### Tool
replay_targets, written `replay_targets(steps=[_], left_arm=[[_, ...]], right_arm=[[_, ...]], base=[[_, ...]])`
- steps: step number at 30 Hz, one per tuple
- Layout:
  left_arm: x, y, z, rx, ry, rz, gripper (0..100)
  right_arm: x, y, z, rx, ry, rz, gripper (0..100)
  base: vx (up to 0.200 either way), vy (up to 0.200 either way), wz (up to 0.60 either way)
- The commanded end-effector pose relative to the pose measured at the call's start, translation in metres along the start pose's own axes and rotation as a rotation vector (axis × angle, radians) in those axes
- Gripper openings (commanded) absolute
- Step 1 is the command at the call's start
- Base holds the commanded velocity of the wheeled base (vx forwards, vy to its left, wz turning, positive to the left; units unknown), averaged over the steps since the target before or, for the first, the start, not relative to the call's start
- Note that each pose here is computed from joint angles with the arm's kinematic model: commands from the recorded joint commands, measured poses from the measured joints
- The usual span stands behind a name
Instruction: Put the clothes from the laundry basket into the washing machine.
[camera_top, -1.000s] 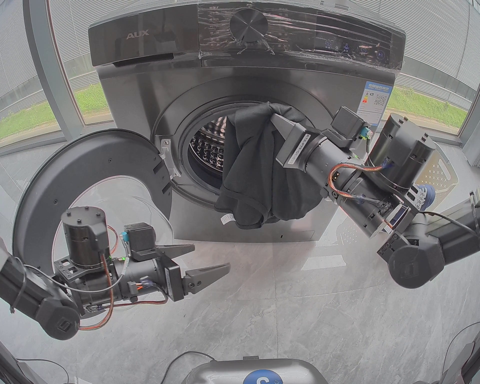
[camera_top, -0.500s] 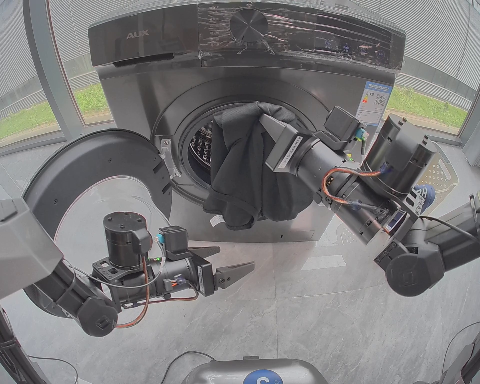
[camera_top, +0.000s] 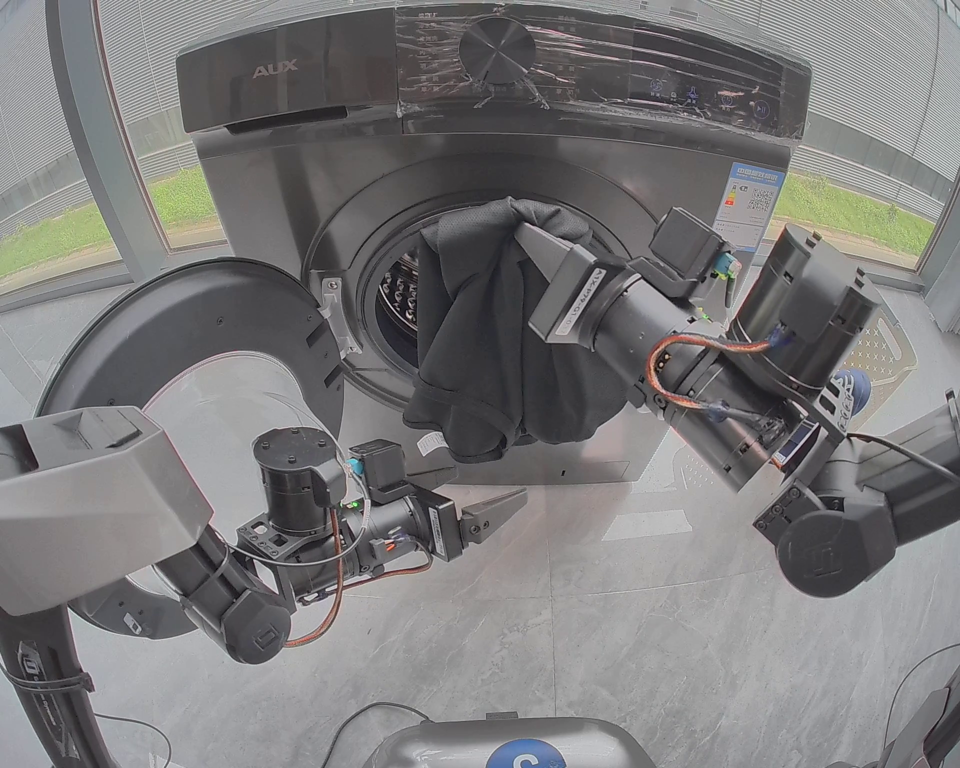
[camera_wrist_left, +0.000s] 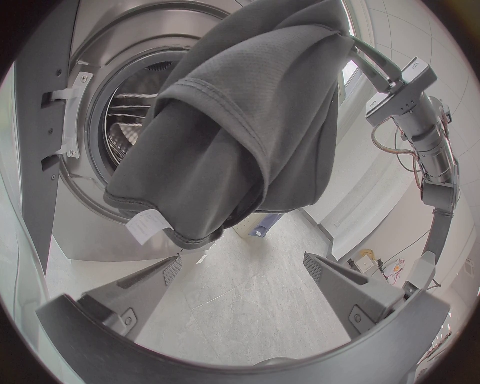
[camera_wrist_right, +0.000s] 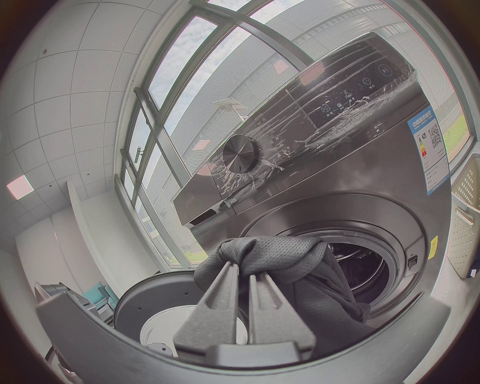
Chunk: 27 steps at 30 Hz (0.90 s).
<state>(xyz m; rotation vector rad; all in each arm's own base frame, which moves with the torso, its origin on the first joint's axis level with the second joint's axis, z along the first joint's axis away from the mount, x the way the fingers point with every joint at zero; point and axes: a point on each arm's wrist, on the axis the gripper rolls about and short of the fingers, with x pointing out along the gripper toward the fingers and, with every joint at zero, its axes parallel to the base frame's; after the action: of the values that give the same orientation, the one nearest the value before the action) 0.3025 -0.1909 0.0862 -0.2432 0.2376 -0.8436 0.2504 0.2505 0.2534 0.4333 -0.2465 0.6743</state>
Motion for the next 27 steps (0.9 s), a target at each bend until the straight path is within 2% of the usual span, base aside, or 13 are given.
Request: replay_targets(steps=[1,5,7,10,15,17,22,23,27], left_arm=[[0.003,0.004,-0.004,-0.005,0.010,0.008,100],[0.010,0.006,-0.003,-0.002,-0.007,0.014,100],[0.019,0.010,0.002,0.007,-0.059,0.049,100],[0.023,0.012,0.002,0.015,-0.101,0.056,100],[0.024,0.012,0.005,0.019,-0.123,0.065,100],[0.024,0.013,0.006,0.011,-0.133,0.068,100],[0.025,0.011,0.010,0.013,-0.159,0.067,100],[0.028,0.011,0.014,0.018,-0.191,0.086,0],[0.029,0.010,0.015,0.017,-0.203,0.093,0]], right_arm=[[-0.001,0.001,0.002,0.002,-0.004,0.003,0],[-0.001,0.003,0.001,0.004,-0.003,0.007,0],[-0.001,0.003,0.001,0.004,-0.003,0.007,0],[-0.001,0.003,0.002,0.004,-0.004,0.008,0],[-0.002,0.002,0.000,0.002,0.004,0.005,0],[-0.003,0.002,-0.001,0.003,0.009,0.004,0],[-0.003,0.002,0.000,0.005,-0.011,0.008,0],[-0.003,0.002,0.000,0.005,-0.009,0.008,0],[-0.003,0.002,-0.001,0.004,-0.006,0.007,0]], base=[[0.000,0.000,0.00],[0.000,0.000,0.00],[0.000,0.000,0.00],[0.000,0.000,0.00],[0.000,0.000,0.00],[0.000,0.000,0.00],[0.000,0.000,0.00],[0.000,0.000,0.00],[0.000,0.000,0.00]])
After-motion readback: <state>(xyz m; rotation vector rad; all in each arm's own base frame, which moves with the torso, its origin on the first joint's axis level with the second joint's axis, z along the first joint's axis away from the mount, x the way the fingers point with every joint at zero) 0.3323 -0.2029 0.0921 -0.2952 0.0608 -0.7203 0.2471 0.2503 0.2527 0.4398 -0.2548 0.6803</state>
